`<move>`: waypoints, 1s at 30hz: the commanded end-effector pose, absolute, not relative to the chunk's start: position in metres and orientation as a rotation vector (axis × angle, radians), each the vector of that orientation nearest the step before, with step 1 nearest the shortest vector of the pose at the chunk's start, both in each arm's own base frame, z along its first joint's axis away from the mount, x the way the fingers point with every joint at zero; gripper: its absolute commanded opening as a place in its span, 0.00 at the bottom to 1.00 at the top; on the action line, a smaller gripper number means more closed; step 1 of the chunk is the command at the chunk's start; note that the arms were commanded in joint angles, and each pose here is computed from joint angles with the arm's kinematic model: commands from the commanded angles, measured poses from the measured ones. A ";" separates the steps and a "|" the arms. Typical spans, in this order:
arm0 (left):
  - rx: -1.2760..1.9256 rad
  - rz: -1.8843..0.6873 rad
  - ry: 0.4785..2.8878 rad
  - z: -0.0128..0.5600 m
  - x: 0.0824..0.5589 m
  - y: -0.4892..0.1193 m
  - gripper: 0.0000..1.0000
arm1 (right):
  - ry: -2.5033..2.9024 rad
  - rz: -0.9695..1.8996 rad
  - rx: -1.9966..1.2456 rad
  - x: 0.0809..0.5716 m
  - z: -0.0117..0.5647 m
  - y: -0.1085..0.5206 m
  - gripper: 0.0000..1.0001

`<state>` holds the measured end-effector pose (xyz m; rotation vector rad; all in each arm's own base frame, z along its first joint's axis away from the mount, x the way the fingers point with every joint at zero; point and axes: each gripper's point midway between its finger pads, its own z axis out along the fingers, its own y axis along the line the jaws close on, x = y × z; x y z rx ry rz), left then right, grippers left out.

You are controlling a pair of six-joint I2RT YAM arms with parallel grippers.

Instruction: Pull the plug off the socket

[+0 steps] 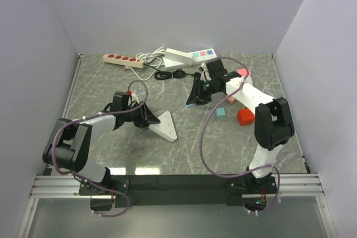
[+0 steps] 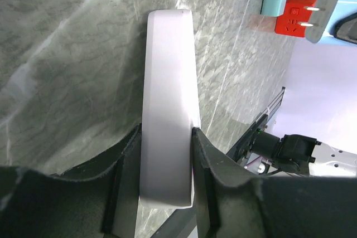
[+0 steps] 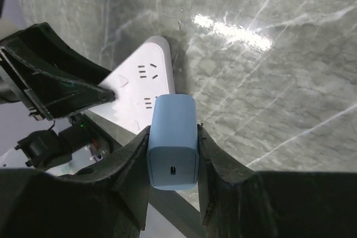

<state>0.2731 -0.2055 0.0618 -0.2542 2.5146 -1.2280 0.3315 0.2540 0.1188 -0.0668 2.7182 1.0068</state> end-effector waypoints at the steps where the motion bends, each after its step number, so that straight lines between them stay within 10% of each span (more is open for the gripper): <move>1: -0.222 -1.127 2.555 0.049 0.267 -0.196 0.01 | 2.699 0.954 -0.079 0.331 0.130 0.250 0.00; 15: -0.203 -1.128 2.523 0.060 0.278 -0.198 0.01 | 2.570 0.285 0.780 0.388 0.082 0.069 0.00; 30: -0.444 -1.020 2.307 0.104 0.394 -0.155 0.01 | 2.599 0.201 0.904 0.362 0.059 0.048 0.80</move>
